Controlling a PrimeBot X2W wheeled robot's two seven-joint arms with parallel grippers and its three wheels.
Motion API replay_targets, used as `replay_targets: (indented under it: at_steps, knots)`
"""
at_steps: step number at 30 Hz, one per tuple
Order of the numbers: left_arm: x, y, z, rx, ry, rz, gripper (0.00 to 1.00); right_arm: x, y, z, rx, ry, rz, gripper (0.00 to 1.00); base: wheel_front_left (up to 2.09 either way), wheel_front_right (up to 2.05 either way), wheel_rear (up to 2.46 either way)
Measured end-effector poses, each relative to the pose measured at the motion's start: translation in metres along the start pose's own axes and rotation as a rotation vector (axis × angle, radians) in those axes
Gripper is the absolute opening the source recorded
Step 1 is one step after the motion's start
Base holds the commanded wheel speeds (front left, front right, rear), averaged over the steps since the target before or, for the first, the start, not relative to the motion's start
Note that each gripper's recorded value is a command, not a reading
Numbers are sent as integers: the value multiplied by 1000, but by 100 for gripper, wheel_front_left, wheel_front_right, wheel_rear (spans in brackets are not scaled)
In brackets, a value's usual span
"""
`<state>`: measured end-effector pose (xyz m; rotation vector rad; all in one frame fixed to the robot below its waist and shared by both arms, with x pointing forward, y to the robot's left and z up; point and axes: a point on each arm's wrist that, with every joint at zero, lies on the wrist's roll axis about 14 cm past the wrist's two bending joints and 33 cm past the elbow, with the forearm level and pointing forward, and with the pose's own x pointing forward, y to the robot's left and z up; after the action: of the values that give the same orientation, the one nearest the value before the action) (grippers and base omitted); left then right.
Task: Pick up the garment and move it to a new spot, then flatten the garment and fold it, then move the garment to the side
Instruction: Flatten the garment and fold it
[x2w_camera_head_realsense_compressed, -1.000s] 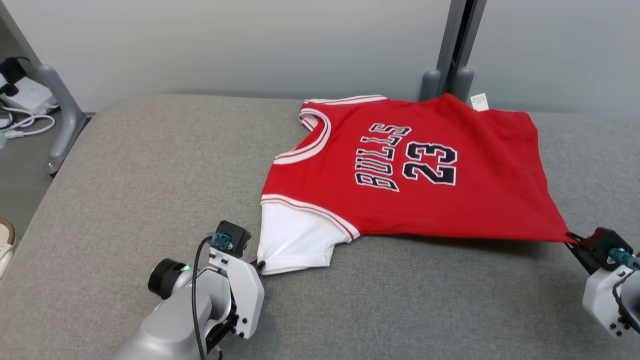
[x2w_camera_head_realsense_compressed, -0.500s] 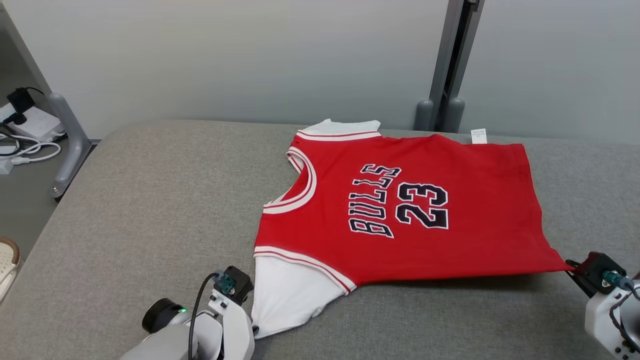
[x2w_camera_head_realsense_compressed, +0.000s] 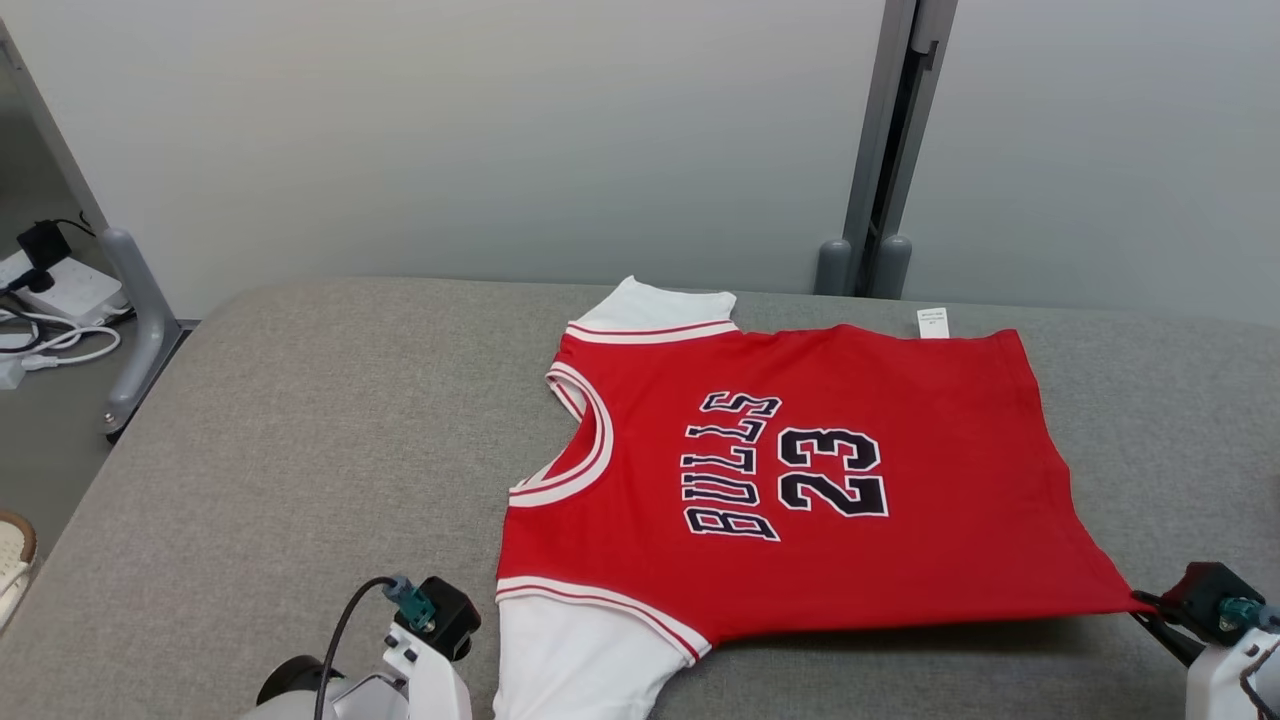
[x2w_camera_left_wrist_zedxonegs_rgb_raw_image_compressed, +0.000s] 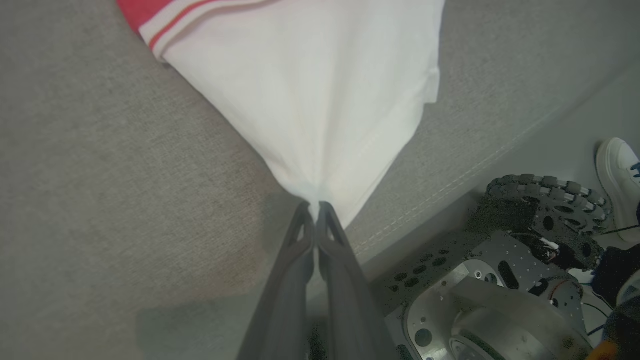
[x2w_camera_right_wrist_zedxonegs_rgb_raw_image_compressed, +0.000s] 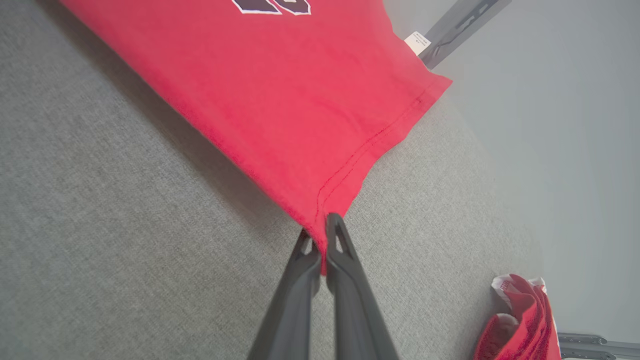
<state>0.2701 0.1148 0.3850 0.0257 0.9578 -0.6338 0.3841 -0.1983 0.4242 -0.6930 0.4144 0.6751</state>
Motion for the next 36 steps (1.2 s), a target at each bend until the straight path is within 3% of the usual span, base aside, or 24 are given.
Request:
replay_targets:
  at_steps: [6,21,32,36]
  knots:
    - [-12,-18,-11,-10,15,-71,0,-19,25,-25,40,45,39,0,0,0,0]
    - [-23,-51,-39,-114,66,-181,0,-53,72,-41,162,66,141,0,0,0,0]
    - [-29,-56,6,-241,-78,-236,0,-45,40,-26,277,-1,62,0,0,0,0]
    - [-33,-47,23,-254,-121,-223,0,-39,32,-17,271,-30,52,0,0,0,0]
